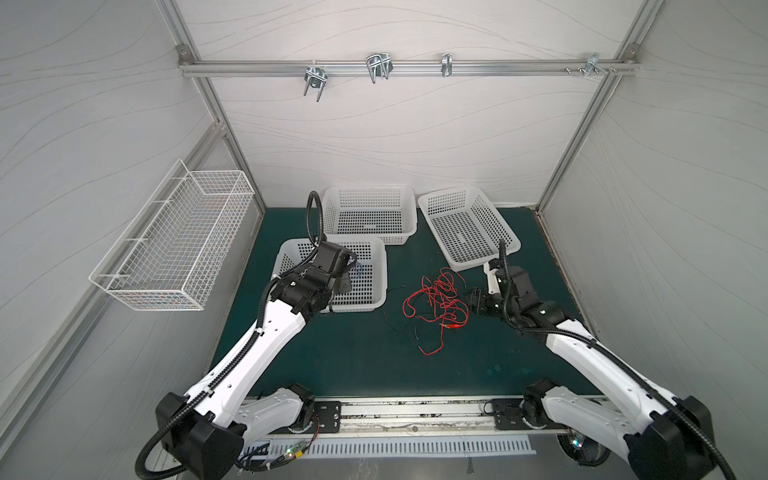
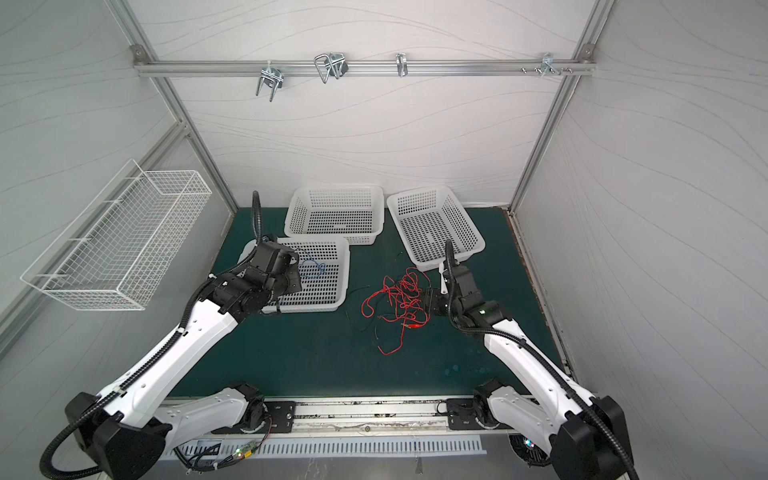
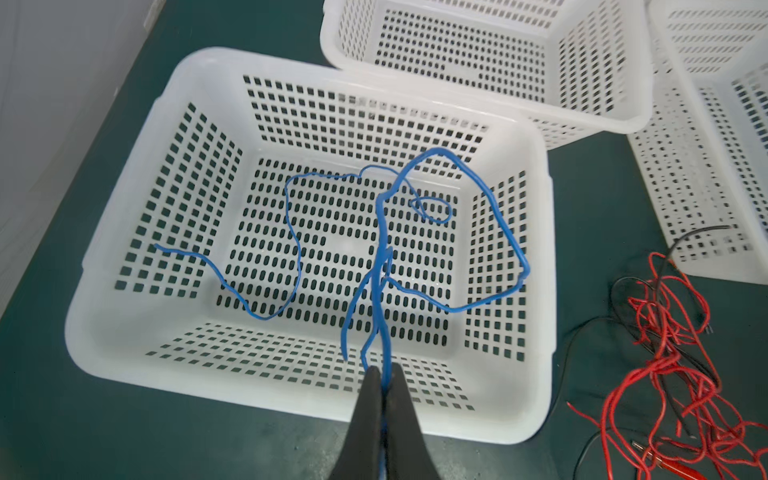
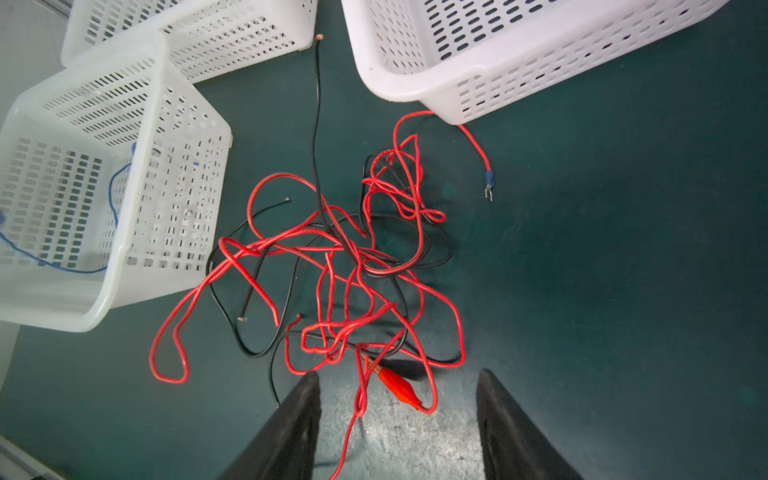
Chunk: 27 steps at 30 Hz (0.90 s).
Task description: Untangle the cables
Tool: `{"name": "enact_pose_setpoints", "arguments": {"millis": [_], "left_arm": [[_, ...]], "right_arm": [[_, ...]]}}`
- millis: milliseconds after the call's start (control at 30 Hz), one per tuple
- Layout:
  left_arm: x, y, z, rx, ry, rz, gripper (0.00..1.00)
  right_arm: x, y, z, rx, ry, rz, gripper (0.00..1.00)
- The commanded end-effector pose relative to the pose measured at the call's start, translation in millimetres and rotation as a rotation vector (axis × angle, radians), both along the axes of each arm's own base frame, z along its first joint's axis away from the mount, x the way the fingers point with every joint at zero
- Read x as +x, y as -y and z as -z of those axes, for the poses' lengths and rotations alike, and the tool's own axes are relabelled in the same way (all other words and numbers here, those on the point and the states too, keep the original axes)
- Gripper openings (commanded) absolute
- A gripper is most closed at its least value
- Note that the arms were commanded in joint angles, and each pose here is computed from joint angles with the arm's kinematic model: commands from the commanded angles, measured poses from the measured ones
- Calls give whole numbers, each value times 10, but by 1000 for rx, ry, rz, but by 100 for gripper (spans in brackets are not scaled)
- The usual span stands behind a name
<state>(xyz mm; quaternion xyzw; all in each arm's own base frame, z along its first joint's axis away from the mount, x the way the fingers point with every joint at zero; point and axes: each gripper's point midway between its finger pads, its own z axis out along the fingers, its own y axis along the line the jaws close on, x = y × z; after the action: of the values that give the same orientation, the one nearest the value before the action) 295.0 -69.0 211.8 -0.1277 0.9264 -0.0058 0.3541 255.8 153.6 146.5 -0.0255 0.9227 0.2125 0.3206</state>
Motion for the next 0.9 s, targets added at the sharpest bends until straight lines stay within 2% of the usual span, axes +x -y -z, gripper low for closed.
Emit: {"name": "enact_pose_setpoints", "arguments": {"millis": [0, 167, 333, 500, 667, 867], "left_arm": [[136, 48, 126, -68, -23, 8, 0], [303, -34, 525, -66, -110, -24, 0], [398, -2, 770, -61, -165, -30, 1], [441, 36, 850, -63, -188, -19, 22], [444, 20, 771, -56, -165, -15, 47], [438, 33, 513, -70, -97, 14, 66]], "right_arm": [[-106, -27, -39, 12, -8, -35, 60], [-168, -55, -13, 24, -24, -51, 60], [-219, -107, 1, 24, -34, -73, 61], [-252, -131, 35, 12, -47, -84, 61], [-268, -130, 65, 3, -64, -81, 61], [-283, -129, 120, -3, -79, -73, 61]]}}
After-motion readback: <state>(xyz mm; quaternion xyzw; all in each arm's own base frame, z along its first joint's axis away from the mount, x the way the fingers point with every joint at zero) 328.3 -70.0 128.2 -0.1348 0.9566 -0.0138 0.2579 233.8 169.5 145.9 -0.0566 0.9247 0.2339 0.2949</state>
